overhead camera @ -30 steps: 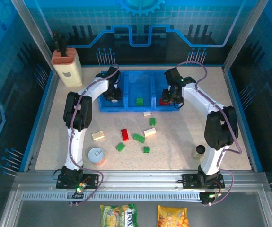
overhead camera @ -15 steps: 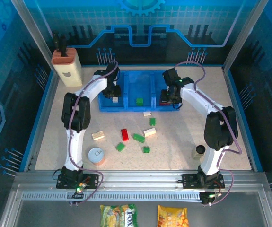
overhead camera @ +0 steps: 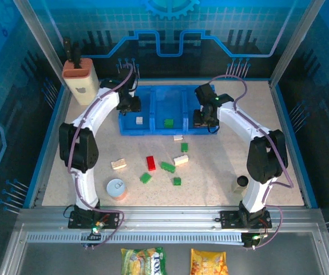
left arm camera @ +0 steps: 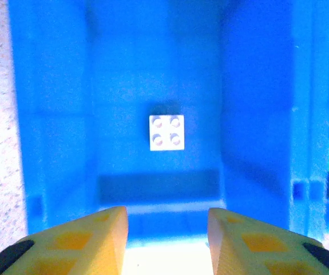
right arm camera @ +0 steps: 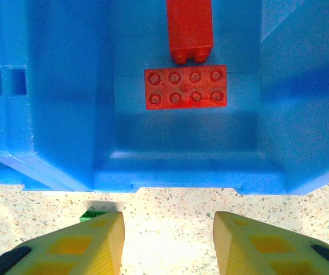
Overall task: Sort the legos into containers by color
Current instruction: Place the lego in the container, then pick up the lego from the center of the table.
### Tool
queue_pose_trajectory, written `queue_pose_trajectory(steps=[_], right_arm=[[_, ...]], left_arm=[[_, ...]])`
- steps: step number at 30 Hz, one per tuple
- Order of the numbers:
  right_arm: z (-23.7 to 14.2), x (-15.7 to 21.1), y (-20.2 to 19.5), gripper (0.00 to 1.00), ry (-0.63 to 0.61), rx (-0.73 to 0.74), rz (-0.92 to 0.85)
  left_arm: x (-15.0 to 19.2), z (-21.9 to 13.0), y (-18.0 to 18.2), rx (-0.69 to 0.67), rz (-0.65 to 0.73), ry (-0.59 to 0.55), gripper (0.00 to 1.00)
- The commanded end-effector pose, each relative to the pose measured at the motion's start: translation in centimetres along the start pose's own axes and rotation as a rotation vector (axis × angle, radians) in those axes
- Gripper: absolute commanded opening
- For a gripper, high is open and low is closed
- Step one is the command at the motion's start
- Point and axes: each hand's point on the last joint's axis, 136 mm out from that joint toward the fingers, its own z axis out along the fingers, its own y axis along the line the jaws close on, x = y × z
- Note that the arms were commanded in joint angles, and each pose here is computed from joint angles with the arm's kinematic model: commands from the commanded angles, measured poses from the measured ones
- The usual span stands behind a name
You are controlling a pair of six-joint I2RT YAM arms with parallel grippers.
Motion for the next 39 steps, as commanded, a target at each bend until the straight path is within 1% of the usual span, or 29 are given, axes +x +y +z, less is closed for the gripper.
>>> queue_pose_trajectory(steps=[1,7,12,16,25,30,33,39], right_arm=[[-1.5,0.8,0.4,0.46,-0.005,0.004,0.008],[-2.2,2.6,2.6,0.46,0.007,-0.005,-0.011],[-2.3,4.8,5.2,0.45,0.024,-0.012,-0.024],[-2.2,6.8,7.6,0.46,0.038,-0.020,-0.030],[-1.1,11.4,13.7,0.46,0.079,-0.027,-0.089],[-0.1,14.3,17.1,0.46,0.117,-0.019,-0.139],[0.4,15.5,18.4,0.47,0.134,0.004,-0.158],[1.2,16.3,19.9,0.49,0.137,0.028,-0.163]], left_arm=[[2.0,-2.5,1.2,-0.011,0.016,0.030,0.42],[3.7,-4.9,3.3,0.005,-0.022,0.019,0.43],[4.5,-5.8,4.6,0.017,-0.035,-0.008,0.43],[4.7,-5.6,5.3,0.016,-0.030,-0.039,0.43],[3.9,-5.7,6.1,0.031,-0.043,-0.123,0.43],[4.1,-5.2,6.4,0.047,-0.059,-0.119,0.43],[4.2,-5.0,6.4,0.053,-0.062,-0.115,0.43],[4.3,-4.8,6.2,0.067,-0.069,-0.111,0.43]])
